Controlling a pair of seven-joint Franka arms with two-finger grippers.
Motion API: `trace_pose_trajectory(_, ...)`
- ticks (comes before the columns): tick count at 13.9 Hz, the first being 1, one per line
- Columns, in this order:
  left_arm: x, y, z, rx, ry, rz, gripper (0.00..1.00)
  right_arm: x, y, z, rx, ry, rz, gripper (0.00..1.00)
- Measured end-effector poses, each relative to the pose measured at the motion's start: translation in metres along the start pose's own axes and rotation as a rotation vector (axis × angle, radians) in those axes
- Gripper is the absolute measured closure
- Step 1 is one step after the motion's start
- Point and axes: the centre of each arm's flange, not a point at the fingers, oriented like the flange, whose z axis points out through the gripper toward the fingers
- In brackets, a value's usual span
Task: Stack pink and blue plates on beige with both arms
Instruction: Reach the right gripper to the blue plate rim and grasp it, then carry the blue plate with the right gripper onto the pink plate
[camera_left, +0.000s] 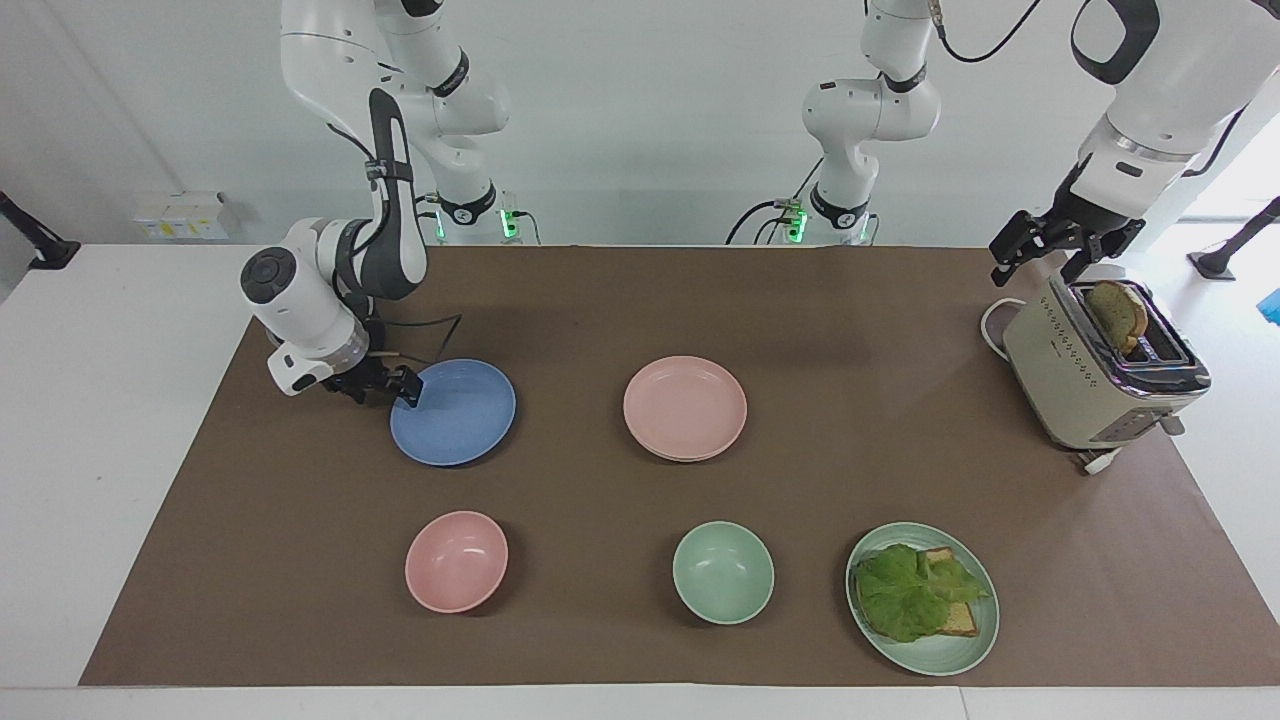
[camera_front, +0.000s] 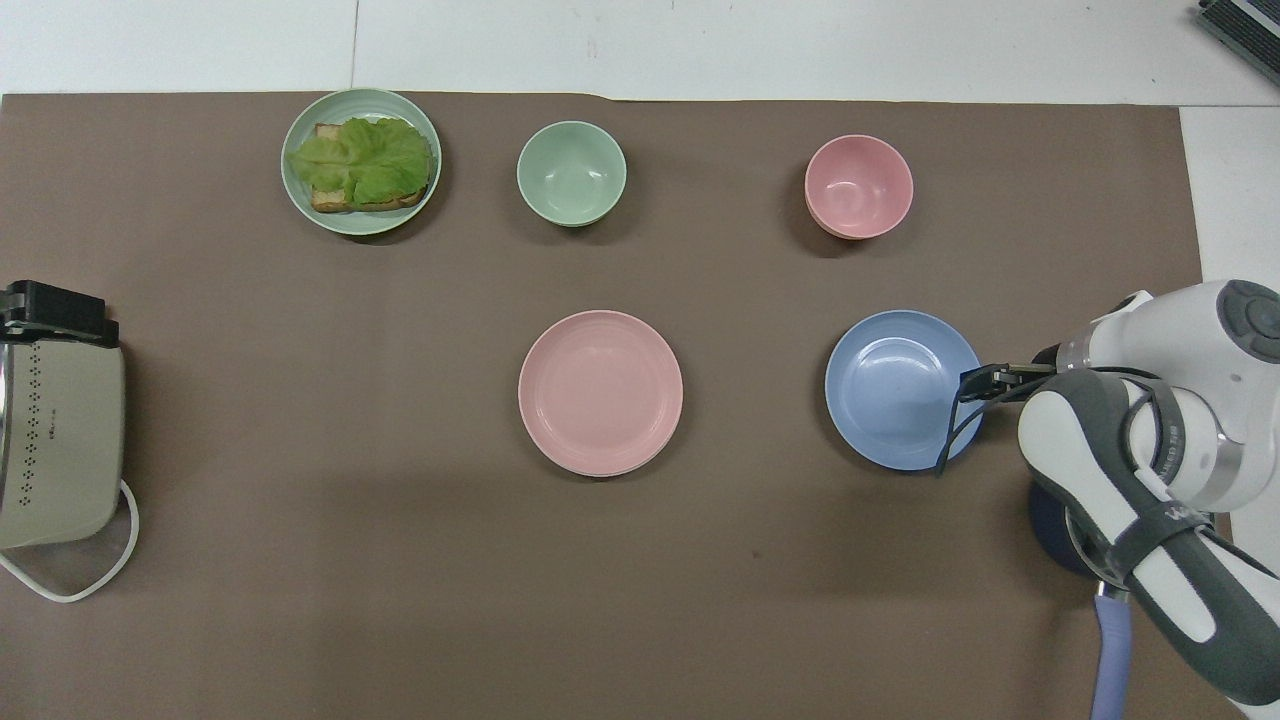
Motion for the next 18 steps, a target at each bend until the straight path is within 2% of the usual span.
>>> trace_pose_trajectory(2,0.000,0.000,0.000,0.000,0.000,-0.001,0.00,0.000,0.000,0.000,0.001,0.000,0.001,0.35)
trace_pose_trajectory(7,0.000,-0.001,0.000,0.000,0.000,-0.002,0.00,0.001,-0.001,-0.002,0.014,0.005,0.010,0.89)
trace_pose_trajectory(12,0.000,-0.001,0.000,0.000,0.000,-0.002,0.00,0.005,-0.007,-0.018,0.023,0.004,-0.015,0.92)
trace_pose_trajectory(14,0.000,-0.001,0.000,0.000,0.000,-0.002,0.00,0.014,-0.017,-0.042,0.028,0.003,-0.053,0.96)
trace_pose_trajectory(18,0.000,-0.001,0.000,0.000,0.000,-0.002,0.00,0.022,-0.056,-0.105,0.036,0.020,-0.128,0.96)
